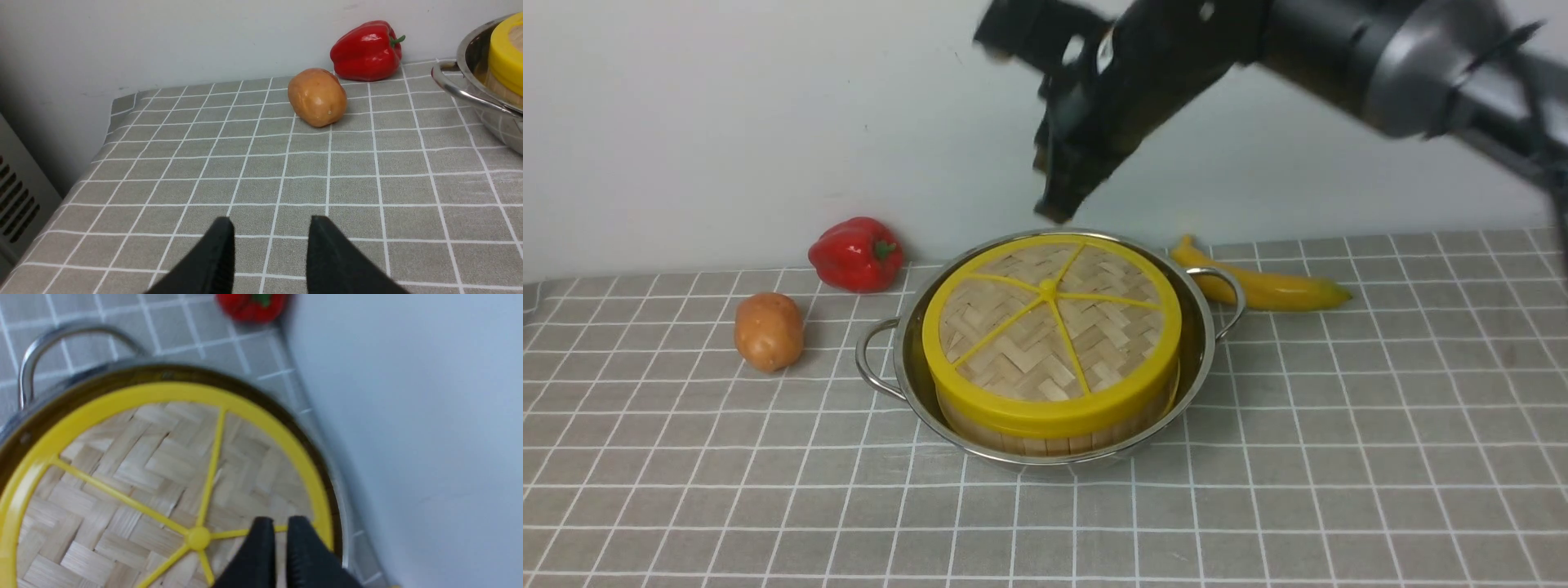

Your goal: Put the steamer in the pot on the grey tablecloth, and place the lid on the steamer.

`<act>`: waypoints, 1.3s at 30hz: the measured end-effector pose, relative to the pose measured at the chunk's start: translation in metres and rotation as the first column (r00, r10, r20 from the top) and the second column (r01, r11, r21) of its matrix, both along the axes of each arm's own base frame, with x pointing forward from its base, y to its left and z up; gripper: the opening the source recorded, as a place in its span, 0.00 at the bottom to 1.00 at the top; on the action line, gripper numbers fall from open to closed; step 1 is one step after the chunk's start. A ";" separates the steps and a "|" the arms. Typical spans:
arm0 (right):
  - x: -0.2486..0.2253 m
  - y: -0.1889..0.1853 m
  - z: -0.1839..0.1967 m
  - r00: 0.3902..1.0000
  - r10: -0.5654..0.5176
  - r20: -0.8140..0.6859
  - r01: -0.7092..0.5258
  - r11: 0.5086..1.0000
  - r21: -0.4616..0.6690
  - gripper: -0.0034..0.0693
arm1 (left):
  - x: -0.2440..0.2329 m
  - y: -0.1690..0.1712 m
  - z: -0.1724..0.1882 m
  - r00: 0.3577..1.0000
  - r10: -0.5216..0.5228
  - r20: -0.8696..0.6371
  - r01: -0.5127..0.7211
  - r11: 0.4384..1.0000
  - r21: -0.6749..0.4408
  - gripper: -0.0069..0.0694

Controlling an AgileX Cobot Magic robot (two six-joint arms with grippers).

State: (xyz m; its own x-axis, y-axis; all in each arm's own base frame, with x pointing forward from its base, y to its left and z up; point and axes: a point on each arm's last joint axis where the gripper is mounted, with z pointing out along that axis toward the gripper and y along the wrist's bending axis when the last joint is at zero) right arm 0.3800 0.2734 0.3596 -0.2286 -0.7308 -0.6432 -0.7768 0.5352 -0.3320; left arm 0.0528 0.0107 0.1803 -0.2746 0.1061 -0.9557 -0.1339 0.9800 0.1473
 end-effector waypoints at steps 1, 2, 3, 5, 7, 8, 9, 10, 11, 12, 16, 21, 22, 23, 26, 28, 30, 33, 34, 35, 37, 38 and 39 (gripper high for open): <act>-0.001 -0.002 0.004 1.000 -0.007 0.003 0.007 1.000 0.010 0.04 | 0.000 0.000 0.000 1.000 0.000 0.000 0.000 1.000 0.000 0.41; -0.006 -0.009 0.018 0.999 -0.034 0.009 0.033 0.999 0.042 0.03 | 0.000 0.000 0.000 1.000 0.000 0.000 0.000 1.000 0.000 0.41; -0.009 -0.017 0.029 0.998 -0.068 0.007 0.067 0.995 0.073 0.03 | 0.000 0.000 0.000 1.000 0.000 0.000 0.000 1.000 0.000 0.41; -0.011 -0.023 0.036 0.995 -0.098 -0.002 0.098 0.990 0.097 0.03 | 0.000 0.000 0.000 1.000 0.000 0.000 0.000 1.000 0.000 0.41; -0.016 -0.033 0.048 0.987 -0.157 -0.026 0.159 0.977 0.142 0.03 | 0.000 0.000 0.000 1.000 0.000 0.000 0.000 1.000 0.000 0.41; -0.018 -0.036 0.052 0.983 -0.178 -0.038 0.182 0.971 0.156 0.03 | 0.000 0.000 0.000 1.000 0.000 0.000 0.000 1.000 0.000 0.41; -0.020 -0.038 0.054 0.981 -0.189 -0.048 0.195 0.967 0.165 0.03 | 0.000 0.000 0.000 1.000 0.000 0.000 0.000 1.000 0.000 0.41; -0.021 -0.039 0.055 0.979 -0.197 -0.057 0.204 0.964 0.170 0.03 | 0.000 0.000 0.000 1.000 0.000 0.000 0.000 1.000 0.000 0.41; -0.022 -0.039 0.057 0.976 -0.208 -0.072 0.218 0.959 0.183 0.03 | 0.000 0.000 0.000 1.000 0.000 0.000 0.000 1.000 0.000 0.41; -0.024 -0.039 0.057 0.972 -0.216 -0.096 0.231 0.952 0.203 0.03 | 0.000 0.000 0.000 1.000 0.000 0.000 0.000 1.000 0.000 0.41; -0.027 -0.035 0.057 0.962 -0.214 -0.171 0.254 0.930 0.265 0.04 | 0.000 0.000 0.000 1.000 0.000 0.000 0.000 1.000 0.000 0.41; -0.030 -0.031 0.057 0.951 -0.194 -0.241 0.266 0.911 0.314 0.05 | 0.000 0.000 0.000 1.000 0.000 0.000 0.000 1.000 0.000 0.41; -0.030 -0.032 0.057 0.945 -0.202 -0.258 0.280 0.908 0.313 0.05 | 0.000 0.000 0.000 1.000 0.000 0.000 0.000 1.000 0.000 0.41; -0.031 -0.036 0.056 0.935 -0.221 -0.276 0.304 0.900 0.311 0.05 | 0.000 0.000 0.000 1.000 0.000 0.000 0.000 1.000 0.000 0.41; -0.037 -0.050 0.056 0.918 -0.275 -0.286 0.356 0.888 0.290 0.07 | 0.000 0.000 0.000 1.000 0.000 0.000 0.000 1.000 0.000 0.41; -0.048 -0.065 0.058 0.913 -0.307 -0.269 0.380 0.881 0.283 0.07 | 0.000 0.000 0.000 1.000 0.000 0.000 0.000 1.000 0.000 0.41; -0.067 -0.085 0.065 0.910 -0.340 -0.237 0.403 0.862 0.307 0.08 | 0.000 0.000 0.000 1.000 0.000 0.000 0.000 1.000 0.000 0.41; -0.115 -0.135 0.064 0.892 -0.412 -0.184 0.451 0.803 0.390 0.10 | 0.000 0.000 0.000 1.000 0.000 0.000 0.000 1.000 0.000 0.41; -0.134 -0.152 0.068 0.889 -0.434 -0.149 0.452 0.771 0.449 0.10 | 0.000 0.000 0.000 1.000 0.000 0.000 0.000 1.000 0.000 0.41; -0.149 -0.166 0.063 0.877 -0.460 -0.136 0.465 0.744 0.480 0.10 | 0.000 0.000 0.000 1.000 0.000 0.000 0.000 1.000 0.000 0.41; -0.178 -0.194 0.046 0.844 -0.519 -0.136 0.508 0.691 0.514 0.11 | 0.000 0.000 0.000 1.000 0.000 0.000 0.000 1.000 0.000 0.41; -0.187 -0.204 0.046 0.835 -0.537 -0.120 0.508 0.669 0.542 0.11 | 0.000 0.000 0.000 1.000 0.000 0.000 0.000 1.000 0.000 0.41; -0.205 -0.219 0.031 0.806 -0.580 -0.117 0.538 0.637 0.552 0.12 | 0.000 0.000 0.000 1.000 0.000 0.000 0.000 1.000 0.000 0.41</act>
State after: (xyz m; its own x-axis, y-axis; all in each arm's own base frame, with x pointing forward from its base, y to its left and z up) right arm 0.1749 0.0548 0.3905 -0.4195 -0.0058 -0.9077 -0.2564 0.9600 0.1124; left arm 0.0528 0.0107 0.1803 -0.2746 0.1061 -0.9557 -0.1339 0.9800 0.1473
